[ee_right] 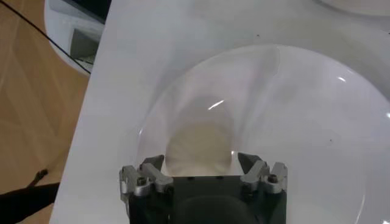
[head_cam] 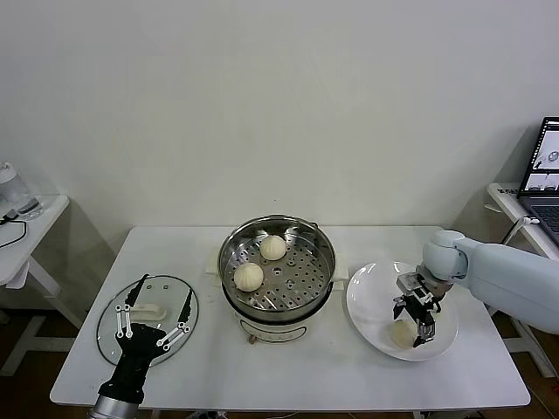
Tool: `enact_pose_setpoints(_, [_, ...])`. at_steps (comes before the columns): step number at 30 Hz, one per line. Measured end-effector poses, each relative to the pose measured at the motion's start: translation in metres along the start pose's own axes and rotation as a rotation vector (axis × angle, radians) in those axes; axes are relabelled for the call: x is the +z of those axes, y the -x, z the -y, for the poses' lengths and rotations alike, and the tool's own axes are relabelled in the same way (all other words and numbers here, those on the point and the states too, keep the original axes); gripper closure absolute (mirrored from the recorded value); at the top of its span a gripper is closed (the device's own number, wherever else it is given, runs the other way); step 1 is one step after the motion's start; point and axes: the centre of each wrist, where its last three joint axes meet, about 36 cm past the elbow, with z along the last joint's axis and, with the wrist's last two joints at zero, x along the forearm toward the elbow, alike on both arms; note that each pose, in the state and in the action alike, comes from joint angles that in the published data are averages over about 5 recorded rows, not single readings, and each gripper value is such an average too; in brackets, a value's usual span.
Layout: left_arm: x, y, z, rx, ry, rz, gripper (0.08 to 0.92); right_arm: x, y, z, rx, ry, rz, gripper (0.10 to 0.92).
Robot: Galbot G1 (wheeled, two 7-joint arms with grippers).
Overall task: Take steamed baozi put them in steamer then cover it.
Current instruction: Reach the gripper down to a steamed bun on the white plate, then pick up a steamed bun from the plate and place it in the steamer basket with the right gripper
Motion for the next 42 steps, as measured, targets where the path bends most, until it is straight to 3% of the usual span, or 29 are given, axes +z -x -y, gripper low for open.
enact_pose_setpoints(13, [0.0, 0.001, -0.002, -0.004, 0.004, 0.004, 0.177, -0.008, -0.023, 0.003, 0.056, -0.079, -0.016, 0.322])
enact_pose_setpoints(24, [-0.002, 0.002, -0.002, 0.008, 0.005, 0.013, 0.177, -0.038, -0.134, 0.041, 0.198, -0.28, -0.015, 0.31])
enact_pose_setpoints(33, [-0.006, 0.0, 0.0, 0.009, -0.003, 0.015, 0.177, -0.133, -0.225, 0.076, 0.286, -0.631, -0.026, 0.311])
enact_pose_setpoints(42, [-0.007, -0.003, 0.0, 0.01, -0.006, 0.017, 0.177, -0.238, -0.23, 0.08, 0.256, -1.01, -0.058, 0.318])
